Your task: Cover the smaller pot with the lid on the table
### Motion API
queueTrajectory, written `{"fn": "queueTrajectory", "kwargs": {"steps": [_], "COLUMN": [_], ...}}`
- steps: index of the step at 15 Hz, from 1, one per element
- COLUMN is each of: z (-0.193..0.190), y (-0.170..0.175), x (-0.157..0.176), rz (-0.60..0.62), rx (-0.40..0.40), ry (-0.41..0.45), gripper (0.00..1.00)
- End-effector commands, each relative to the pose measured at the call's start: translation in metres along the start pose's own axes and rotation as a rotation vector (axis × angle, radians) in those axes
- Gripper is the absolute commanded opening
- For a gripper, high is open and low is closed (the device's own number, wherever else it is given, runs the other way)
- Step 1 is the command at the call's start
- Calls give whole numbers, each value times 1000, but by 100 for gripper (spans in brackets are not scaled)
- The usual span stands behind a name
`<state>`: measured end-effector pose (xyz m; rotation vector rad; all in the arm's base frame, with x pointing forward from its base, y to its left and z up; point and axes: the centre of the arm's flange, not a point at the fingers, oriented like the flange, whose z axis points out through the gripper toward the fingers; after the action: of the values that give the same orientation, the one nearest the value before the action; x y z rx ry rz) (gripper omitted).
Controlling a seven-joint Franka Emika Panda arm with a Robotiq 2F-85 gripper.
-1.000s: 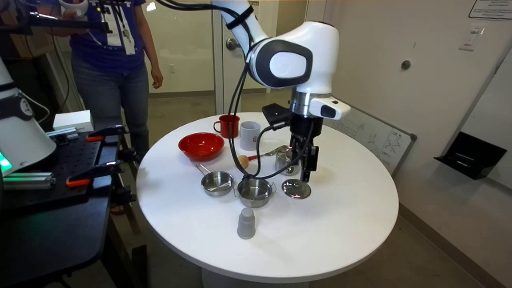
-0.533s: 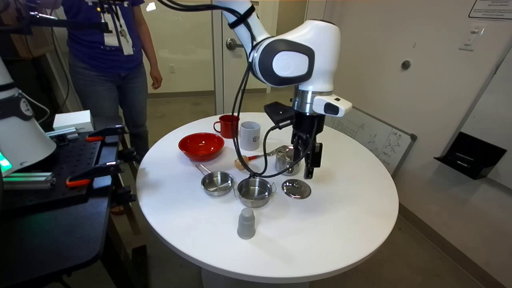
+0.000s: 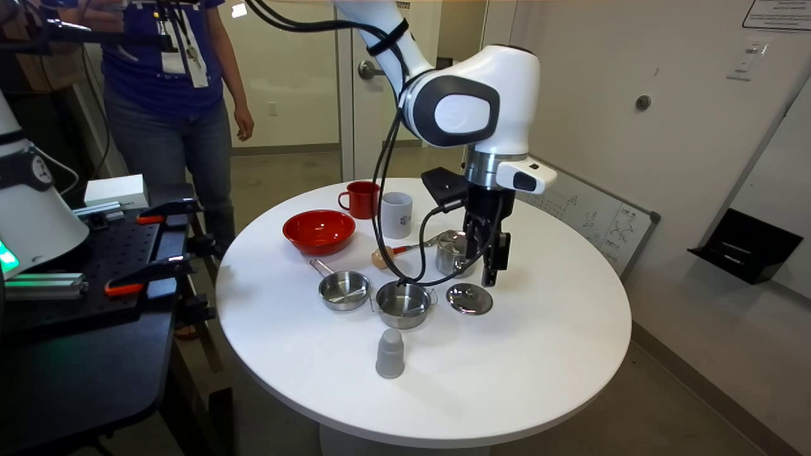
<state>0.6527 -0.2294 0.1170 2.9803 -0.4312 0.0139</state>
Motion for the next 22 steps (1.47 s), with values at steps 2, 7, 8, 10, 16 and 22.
{"fn": "queueTrajectory", "kwargs": {"steps": [2,7,8,10,16,22], "z": [24,41,44,48,56,64], "y": [-6,-15,-17,-21,-30,-38], "x": [19,26,26,27,28,27], "rz": [43,56,54,57,72,90], "rx": [25,28,29,31,43,64], "ry": [23,27,26,23,14,-5], "gripper": [100,100,100,100,100,100]}}
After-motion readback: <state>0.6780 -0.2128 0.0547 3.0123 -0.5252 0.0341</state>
